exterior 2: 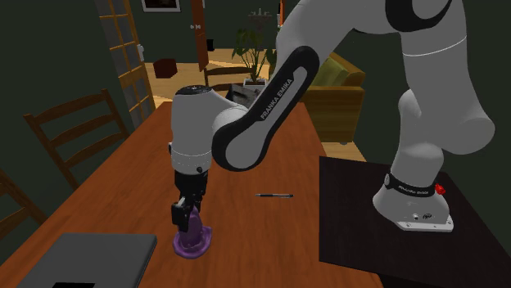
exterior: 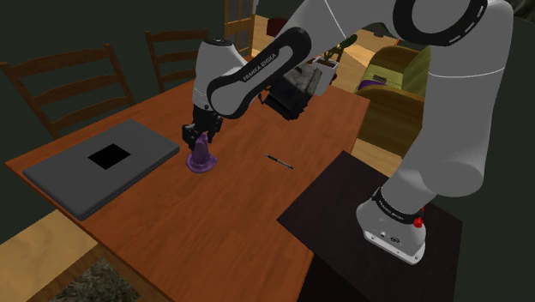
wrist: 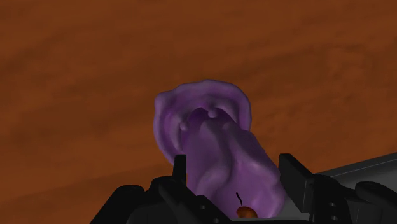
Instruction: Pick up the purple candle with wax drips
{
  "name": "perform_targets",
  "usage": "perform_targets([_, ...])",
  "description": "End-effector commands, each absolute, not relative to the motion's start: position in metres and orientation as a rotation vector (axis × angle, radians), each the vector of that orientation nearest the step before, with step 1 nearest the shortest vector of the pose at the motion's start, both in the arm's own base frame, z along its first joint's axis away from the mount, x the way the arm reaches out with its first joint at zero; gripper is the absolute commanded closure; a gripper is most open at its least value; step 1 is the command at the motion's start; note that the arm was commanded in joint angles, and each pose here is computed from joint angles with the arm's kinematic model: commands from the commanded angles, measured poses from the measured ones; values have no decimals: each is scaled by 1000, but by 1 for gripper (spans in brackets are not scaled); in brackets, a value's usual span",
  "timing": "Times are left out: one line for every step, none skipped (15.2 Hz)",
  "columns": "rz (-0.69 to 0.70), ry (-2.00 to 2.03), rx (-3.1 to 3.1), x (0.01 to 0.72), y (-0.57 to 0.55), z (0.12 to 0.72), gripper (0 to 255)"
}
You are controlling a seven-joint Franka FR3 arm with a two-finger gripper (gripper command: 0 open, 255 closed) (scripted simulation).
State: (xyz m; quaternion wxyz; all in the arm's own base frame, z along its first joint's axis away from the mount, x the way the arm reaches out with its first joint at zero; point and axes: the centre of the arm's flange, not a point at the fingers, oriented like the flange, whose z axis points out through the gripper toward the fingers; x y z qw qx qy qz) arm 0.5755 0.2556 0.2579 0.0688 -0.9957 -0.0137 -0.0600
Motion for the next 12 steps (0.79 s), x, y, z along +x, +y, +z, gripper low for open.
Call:
perform_targets([-179, -43, -2998, 575, 256, 257, 255])
perform_targets([-179, -42, -2998, 575, 256, 257, 255])
perform_targets([-179, -42, -2998, 575, 256, 257, 255])
perform_targets([-179, -43, -2998, 575, 256, 257, 255])
perform_targets([-179, -43, -2998, 575, 256, 262, 255])
perform_targets([-179, -43, -2998, 575, 256, 267, 255])
perform_targets([-179, -43, -2998, 575, 256, 272, 255])
perform_targets([-179, -43, -2998, 575, 256, 278, 255])
perform_targets([-179, -43, -2998, 575, 256, 283, 255])
perform_targets([-179, -43, -2998, 575, 256, 288, 255])
perform_targets([-179, -43, -2998, 575, 256, 294, 255])
perform_targets([-179, -43, -2998, 575, 256, 299, 255])
